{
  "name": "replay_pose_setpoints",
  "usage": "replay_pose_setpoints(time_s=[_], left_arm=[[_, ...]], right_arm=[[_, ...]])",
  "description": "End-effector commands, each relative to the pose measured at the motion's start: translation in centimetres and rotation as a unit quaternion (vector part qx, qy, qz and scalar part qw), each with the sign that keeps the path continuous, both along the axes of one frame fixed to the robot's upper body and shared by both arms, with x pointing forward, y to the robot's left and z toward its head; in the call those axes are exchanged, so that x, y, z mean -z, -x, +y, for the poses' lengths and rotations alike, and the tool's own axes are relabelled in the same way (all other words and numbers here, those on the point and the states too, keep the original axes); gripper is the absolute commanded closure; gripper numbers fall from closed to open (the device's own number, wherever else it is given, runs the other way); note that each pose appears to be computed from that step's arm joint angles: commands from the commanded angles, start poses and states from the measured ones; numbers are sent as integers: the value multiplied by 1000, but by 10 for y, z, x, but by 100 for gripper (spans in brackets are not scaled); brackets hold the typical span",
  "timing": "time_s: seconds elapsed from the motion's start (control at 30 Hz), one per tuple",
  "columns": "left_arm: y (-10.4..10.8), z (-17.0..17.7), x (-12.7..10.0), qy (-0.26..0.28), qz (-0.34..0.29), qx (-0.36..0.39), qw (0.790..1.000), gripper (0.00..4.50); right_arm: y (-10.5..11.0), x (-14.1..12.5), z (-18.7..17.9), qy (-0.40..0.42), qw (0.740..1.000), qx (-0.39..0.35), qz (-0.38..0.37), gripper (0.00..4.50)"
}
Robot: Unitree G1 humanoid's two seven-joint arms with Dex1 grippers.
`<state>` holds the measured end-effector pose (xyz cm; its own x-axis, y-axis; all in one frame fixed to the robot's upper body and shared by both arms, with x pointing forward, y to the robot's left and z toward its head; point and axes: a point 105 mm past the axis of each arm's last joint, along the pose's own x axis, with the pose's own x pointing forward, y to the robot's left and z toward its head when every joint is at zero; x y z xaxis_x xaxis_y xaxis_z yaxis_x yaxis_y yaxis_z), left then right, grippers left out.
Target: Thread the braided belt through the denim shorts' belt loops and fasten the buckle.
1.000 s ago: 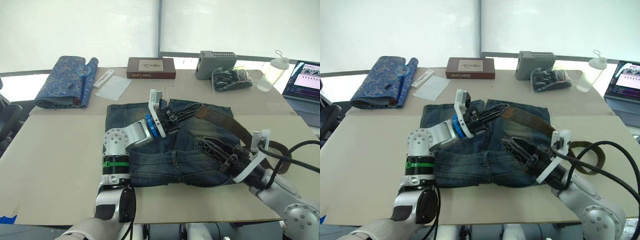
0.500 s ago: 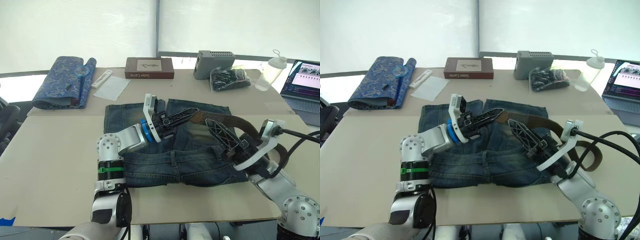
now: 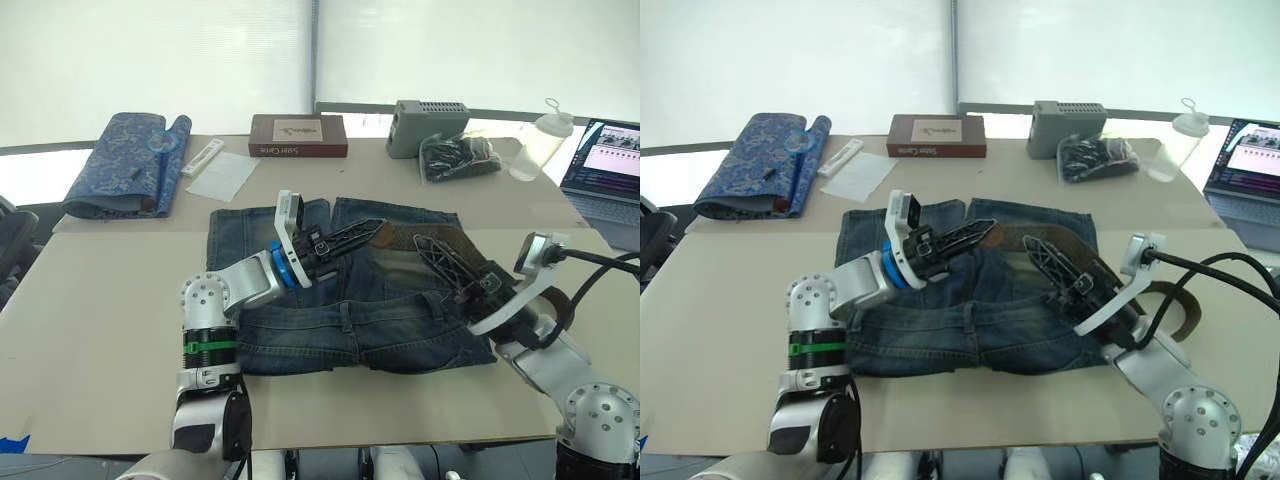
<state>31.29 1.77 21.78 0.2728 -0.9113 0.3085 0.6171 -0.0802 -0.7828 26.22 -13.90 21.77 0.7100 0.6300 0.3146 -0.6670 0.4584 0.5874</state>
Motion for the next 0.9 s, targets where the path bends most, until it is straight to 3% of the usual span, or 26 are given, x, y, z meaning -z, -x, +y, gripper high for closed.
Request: replay_pose_setpoints(time_s=[0.03, 0.13, 0.27, 0.37, 0.6, 0.9], left_arm=[[21, -9, -1, -75, -125, 22, 989, 338], [36, -6, 10, -170, -288, 28, 942, 193], [50, 11, 15, -213, -399, 35, 891, 3], [59, 23, 25, -250, -434, 49, 864, 3], [68, 42, 43, -295, -445, 44, 844, 3], [72, 45, 53, -304, -440, 41, 844, 3]], right_arm=[[-2, -24, -11, 20, 998, 24, -45, 450], [-7, -20, -23, 99, 994, 38, -35, 450], [-5, -11, -47, 207, 977, 42, -8, 450], [-6, -4, -65, 254, 966, 47, 26, 450], [-18, 26, -98, 343, 932, 64, 101, 450], [-19, 43, -121, 375, 916, 53, 131, 450]])
